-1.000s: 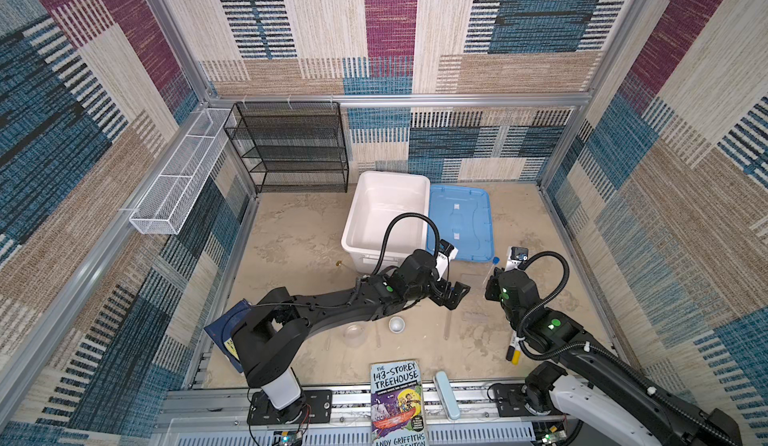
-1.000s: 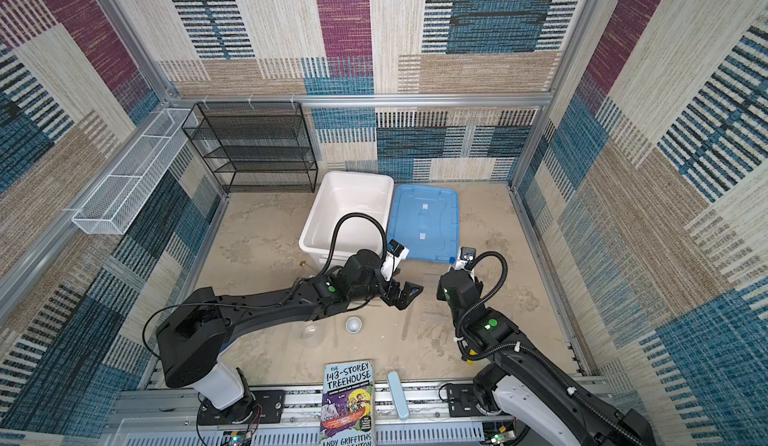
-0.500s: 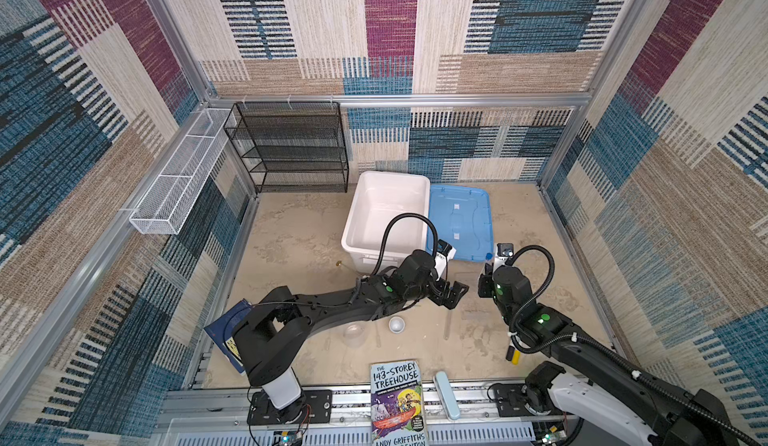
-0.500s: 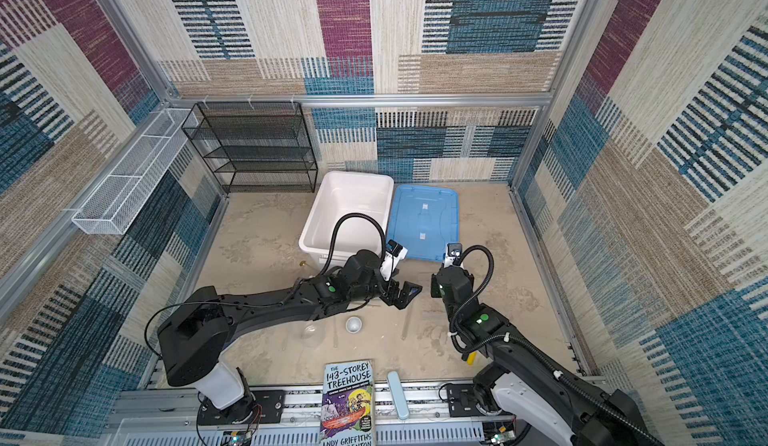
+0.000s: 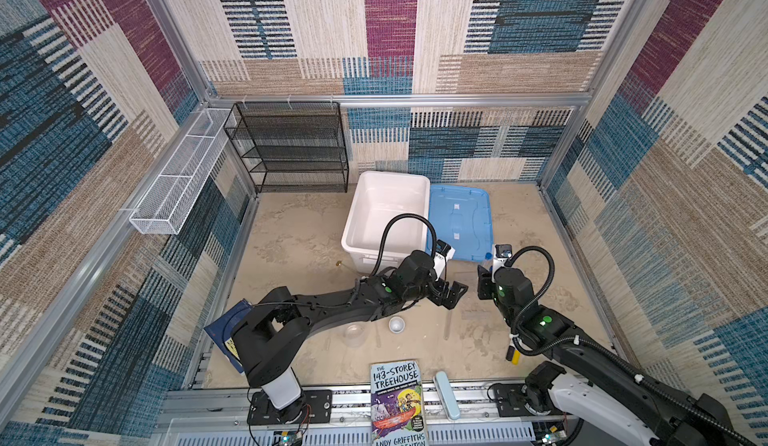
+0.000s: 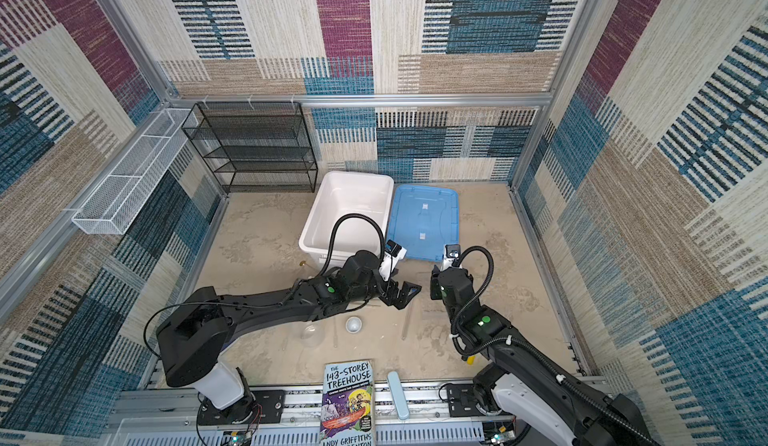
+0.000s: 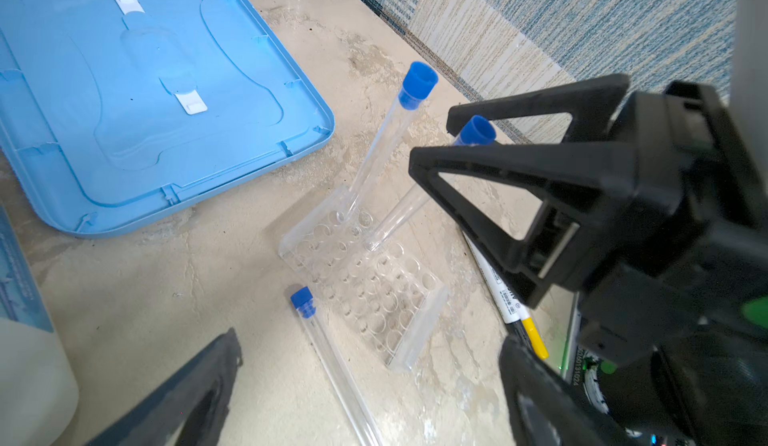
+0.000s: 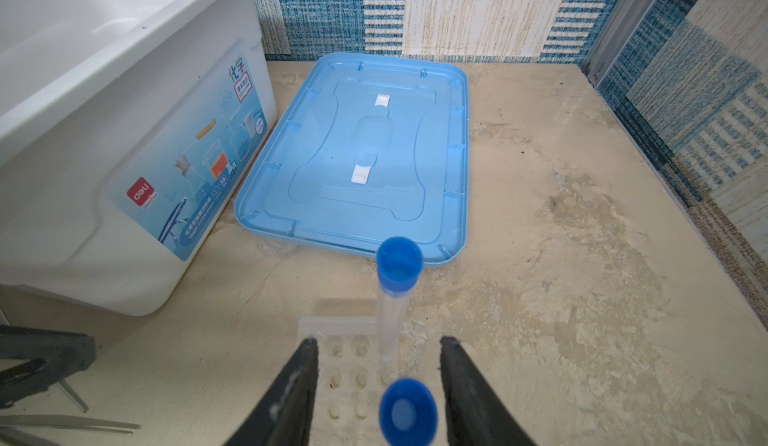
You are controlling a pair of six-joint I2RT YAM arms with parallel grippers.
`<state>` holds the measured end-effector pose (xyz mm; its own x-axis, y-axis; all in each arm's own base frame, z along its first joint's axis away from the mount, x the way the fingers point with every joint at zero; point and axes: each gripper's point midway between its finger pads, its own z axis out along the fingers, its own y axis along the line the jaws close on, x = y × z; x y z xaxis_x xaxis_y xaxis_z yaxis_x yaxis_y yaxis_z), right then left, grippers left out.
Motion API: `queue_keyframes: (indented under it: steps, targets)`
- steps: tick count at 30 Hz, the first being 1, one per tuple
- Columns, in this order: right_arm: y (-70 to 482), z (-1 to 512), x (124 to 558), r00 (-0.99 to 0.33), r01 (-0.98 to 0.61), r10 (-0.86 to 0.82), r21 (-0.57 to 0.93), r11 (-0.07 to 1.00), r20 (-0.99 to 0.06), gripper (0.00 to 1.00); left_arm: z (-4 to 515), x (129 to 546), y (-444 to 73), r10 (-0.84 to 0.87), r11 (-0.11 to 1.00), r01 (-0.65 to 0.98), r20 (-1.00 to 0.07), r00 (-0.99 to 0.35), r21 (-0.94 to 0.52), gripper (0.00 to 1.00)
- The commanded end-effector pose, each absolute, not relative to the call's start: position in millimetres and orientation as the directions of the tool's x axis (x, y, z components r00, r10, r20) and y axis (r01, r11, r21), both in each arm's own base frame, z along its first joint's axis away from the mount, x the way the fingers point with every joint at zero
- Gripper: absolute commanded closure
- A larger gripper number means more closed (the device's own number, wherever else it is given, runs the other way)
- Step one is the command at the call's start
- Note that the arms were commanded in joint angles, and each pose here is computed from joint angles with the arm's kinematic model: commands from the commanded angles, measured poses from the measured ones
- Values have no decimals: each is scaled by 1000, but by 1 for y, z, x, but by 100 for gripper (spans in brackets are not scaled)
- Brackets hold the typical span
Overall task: Organize the chemistry lab equipment
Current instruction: 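Lower the tube into the clear rack with the right gripper and release, then lower the left gripper to the lying third tube while the right arm draws back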
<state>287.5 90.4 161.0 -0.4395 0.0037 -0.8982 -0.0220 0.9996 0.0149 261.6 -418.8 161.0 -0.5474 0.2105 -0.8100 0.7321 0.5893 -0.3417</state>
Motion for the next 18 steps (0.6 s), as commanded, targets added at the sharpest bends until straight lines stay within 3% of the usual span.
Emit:
queue_keyframes:
  steps: [1, 3, 6, 18]
  targets:
    - [86, 168, 287, -428, 25, 64, 59, 998, -902, 38, 167, 266, -416, 196, 614, 714, -811, -552, -337, 1]
    - [84, 173, 285, -422, 38, 94, 86, 996, -902, 28, 165, 268, -412, 213, 637, 700, -798, -563, -324, 1]
    - [80, 186, 282, -405, 69, 151, 134, 989, -902, 0, 163, 266, -406, 231, 653, 691, -787, -571, -310, 1]
    - [105, 256, 265, -411, -71, 304, 362, 929, -860, 1, 123, 247, -394, 362, 682, 668, -656, -663, -299, 5]
